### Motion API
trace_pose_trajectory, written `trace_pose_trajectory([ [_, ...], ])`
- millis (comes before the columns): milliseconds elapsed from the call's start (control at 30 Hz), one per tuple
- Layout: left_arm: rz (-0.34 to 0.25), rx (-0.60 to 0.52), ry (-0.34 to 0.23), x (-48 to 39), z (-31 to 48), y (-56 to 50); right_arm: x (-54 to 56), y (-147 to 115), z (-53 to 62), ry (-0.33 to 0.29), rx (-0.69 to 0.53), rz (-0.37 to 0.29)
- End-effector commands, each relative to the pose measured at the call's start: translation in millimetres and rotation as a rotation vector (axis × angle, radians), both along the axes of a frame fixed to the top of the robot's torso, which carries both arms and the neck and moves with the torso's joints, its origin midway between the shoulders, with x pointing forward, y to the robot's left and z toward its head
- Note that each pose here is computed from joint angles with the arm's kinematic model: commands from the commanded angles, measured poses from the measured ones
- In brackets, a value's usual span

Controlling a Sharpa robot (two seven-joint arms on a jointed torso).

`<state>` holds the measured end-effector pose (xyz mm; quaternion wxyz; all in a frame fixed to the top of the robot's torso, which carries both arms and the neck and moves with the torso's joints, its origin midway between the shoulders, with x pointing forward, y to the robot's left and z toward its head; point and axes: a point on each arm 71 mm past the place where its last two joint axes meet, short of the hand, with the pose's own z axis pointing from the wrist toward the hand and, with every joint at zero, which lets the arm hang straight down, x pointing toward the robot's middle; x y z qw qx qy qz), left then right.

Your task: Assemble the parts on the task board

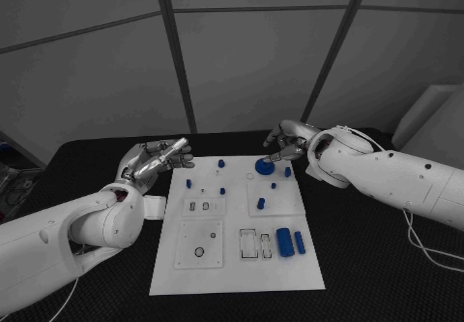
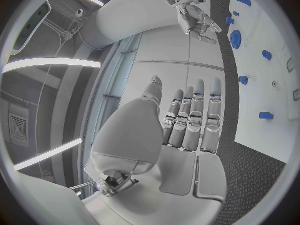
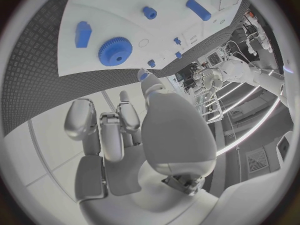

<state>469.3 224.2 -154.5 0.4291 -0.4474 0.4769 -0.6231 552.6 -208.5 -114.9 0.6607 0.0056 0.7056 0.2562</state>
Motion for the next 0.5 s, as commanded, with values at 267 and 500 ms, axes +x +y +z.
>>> trace_pose_trajectory([
  [267, -0.02, -0.003, -0.009, 0.0, 1.5, -2.7, 8.8, 1.0, -12.9, 0.068, -0.033, -0.003],
  [500, -0.019, -0.002, -0.007, 0.2, 1.3, -2.7, 8.0, 1.6, -19.9, 0.085, -0.046, 0.001],
])
